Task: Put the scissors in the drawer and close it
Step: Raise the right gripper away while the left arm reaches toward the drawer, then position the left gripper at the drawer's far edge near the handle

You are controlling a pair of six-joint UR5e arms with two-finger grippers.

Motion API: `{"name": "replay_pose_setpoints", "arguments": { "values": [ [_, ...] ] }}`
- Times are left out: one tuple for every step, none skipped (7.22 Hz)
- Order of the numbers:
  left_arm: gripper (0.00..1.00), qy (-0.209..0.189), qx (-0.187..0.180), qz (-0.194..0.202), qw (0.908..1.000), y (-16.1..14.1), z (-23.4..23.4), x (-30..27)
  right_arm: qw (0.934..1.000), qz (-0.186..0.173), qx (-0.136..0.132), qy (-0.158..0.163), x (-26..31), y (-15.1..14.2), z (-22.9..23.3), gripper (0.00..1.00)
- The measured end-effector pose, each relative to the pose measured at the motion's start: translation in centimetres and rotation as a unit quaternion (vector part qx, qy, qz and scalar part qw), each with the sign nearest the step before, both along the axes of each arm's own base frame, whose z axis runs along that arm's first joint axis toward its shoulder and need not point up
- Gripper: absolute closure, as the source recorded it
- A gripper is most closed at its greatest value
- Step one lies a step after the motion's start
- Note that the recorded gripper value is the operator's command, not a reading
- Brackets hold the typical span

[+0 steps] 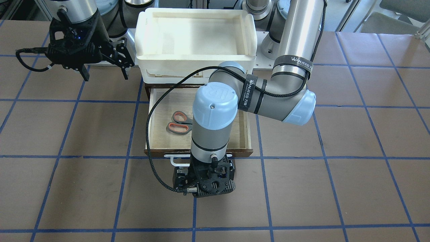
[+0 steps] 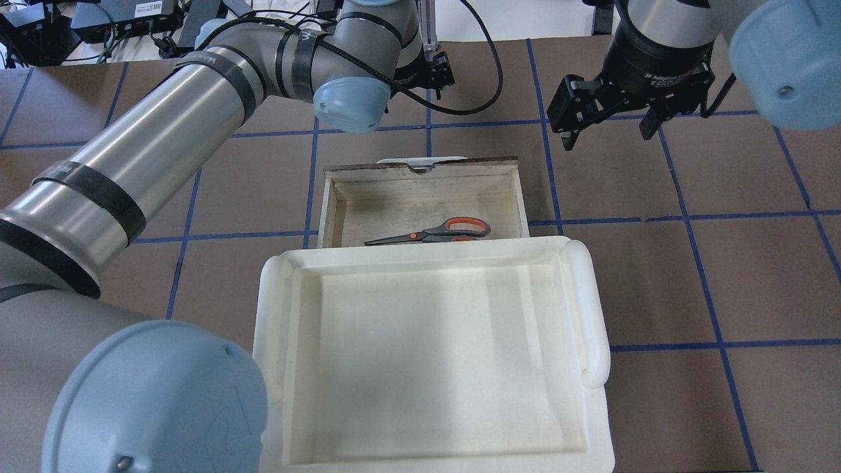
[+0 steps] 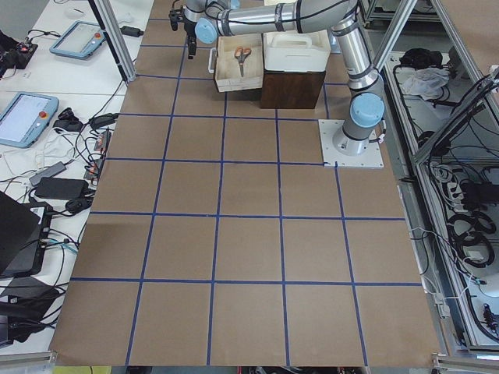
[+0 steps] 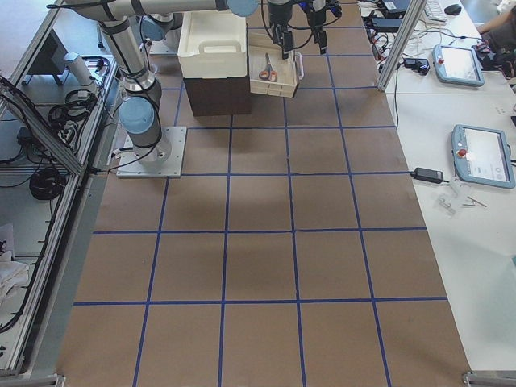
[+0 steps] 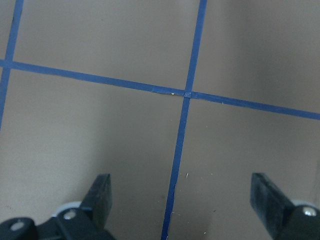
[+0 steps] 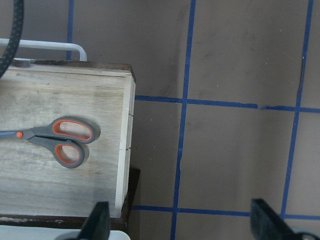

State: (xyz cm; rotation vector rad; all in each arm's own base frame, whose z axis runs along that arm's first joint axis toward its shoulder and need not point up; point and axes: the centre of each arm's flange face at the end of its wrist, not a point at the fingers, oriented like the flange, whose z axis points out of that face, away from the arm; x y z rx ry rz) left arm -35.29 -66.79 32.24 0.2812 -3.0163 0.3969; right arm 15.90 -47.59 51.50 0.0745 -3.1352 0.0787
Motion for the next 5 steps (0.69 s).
{"name": "replay_pose_setpoints", "arguments": {
  "values": [
    [0.0, -0.008, 0.01, 0.001, 0.9999, -0.2, -1.7, -1.0, 0.9998, -0.02, 0.001, -0.001, -0.2, 0.0, 0.1, 0.0],
    [0.0, -0.019, 0.032, -0.002, 0.9993, -0.3, -3.8, -1.5, 0.9996, -0.026, 0.001, -0.002, -0.3, 0.0, 0.1, 0.0],
    [0.0, -0.03, 0.065, -0.006, 0.9974, -0.4, -5.9, -1.8, 0.9996, -0.029, 0.005, -0.002, -0.4, 0.1, 0.0, 0.0],
    [0.0, -0.039, 0.089, -0.011, 0.9952, -0.6, -7.4, -1.9, 0.9995, -0.03, 0.011, -0.004, -0.4, 0.2, -0.2, 0.0],
    [0.0, -0.043, 0.107, -0.02, 0.9931, -0.8, -8.9, -2.0, 0.9994, -0.03, 0.017, -0.005, -0.4, 0.3, -0.3, 0.0]
  ]
}}
